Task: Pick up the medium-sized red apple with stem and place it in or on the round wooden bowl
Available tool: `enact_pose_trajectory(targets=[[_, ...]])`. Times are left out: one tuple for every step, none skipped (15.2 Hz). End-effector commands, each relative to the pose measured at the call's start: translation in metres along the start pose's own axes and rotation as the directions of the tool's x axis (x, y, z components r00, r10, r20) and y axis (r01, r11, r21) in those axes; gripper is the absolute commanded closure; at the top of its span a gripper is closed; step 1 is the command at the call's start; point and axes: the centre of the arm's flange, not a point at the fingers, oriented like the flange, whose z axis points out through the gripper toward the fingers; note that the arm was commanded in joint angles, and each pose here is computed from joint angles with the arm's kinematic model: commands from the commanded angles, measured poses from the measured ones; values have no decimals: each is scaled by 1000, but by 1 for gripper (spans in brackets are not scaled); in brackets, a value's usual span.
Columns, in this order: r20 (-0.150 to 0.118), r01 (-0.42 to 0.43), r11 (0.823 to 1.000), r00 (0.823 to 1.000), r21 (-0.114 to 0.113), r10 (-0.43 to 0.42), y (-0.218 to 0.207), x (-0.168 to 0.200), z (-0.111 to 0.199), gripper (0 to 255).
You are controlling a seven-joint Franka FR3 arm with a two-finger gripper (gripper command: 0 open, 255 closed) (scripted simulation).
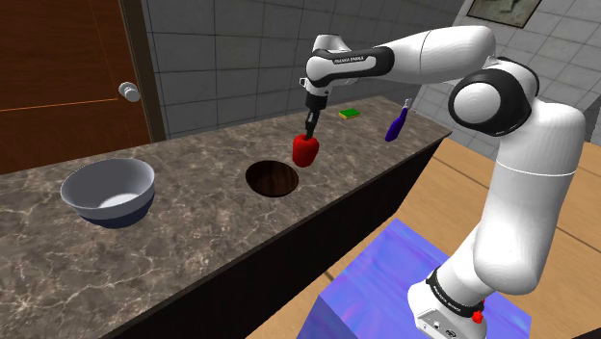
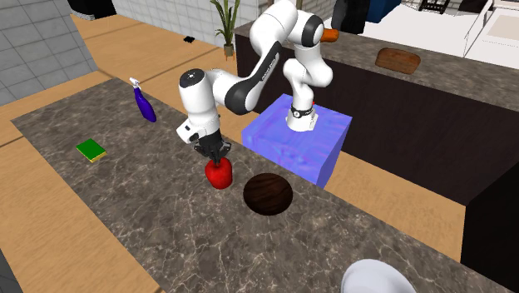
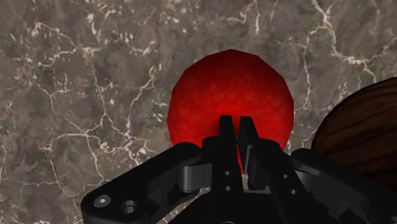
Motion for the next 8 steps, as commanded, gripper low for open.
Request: enact_pose_trajectory(targets=[[0,0,1000,1000,0,0,0,0,0,255],[0,0,1000,1000,0,0,0,0,0,255],[0,0,1000,1000,0,0,0,0,0,255],[0,0,1000,1000,0,0,0,0,0,255],[0,0,1000,1000,0,0,0,0,-5,255],[0,0,1000,1000,0,0,-1,0,-10,255],[0,0,1000,1000,0,0,-1,-1,-16,255],[0,0,1000,1000,0,0,-1,-1,-21,255]])
